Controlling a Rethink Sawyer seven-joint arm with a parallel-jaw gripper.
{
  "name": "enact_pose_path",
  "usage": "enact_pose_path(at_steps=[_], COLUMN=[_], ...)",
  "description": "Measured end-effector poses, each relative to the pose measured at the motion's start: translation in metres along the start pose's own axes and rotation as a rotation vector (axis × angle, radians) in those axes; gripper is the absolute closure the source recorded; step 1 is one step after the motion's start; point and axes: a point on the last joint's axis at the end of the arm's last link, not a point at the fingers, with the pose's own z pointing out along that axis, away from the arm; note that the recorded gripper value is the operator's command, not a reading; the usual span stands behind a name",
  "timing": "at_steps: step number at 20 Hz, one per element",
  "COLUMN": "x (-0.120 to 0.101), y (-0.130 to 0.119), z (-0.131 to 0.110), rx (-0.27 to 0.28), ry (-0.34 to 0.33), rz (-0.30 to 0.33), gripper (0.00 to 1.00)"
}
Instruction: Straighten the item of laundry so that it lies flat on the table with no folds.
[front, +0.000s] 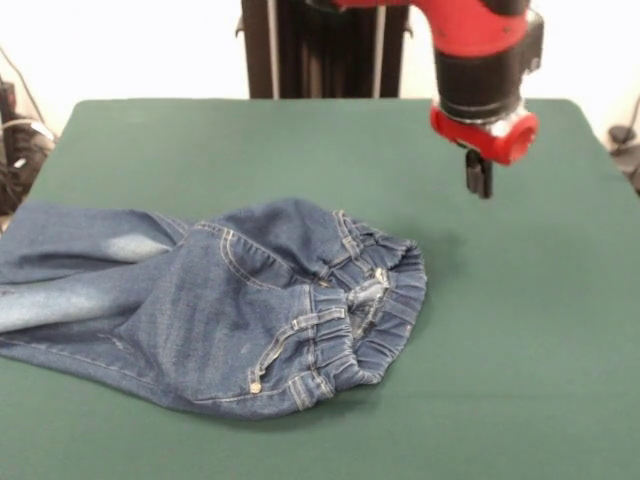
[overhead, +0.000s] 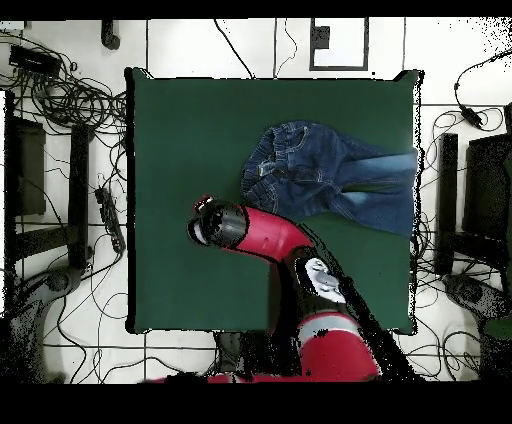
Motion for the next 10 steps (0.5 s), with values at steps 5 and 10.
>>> enact_pose_path(at_steps=[5, 10], x=[0.016, 0.002], y=[-0.003, -0.007], z=[0.026, 0.055], rx=[0.135, 0.202], ry=[-0.021, -0.062], rz=[-0.036, -0.012], gripper=[1.00, 1.00])
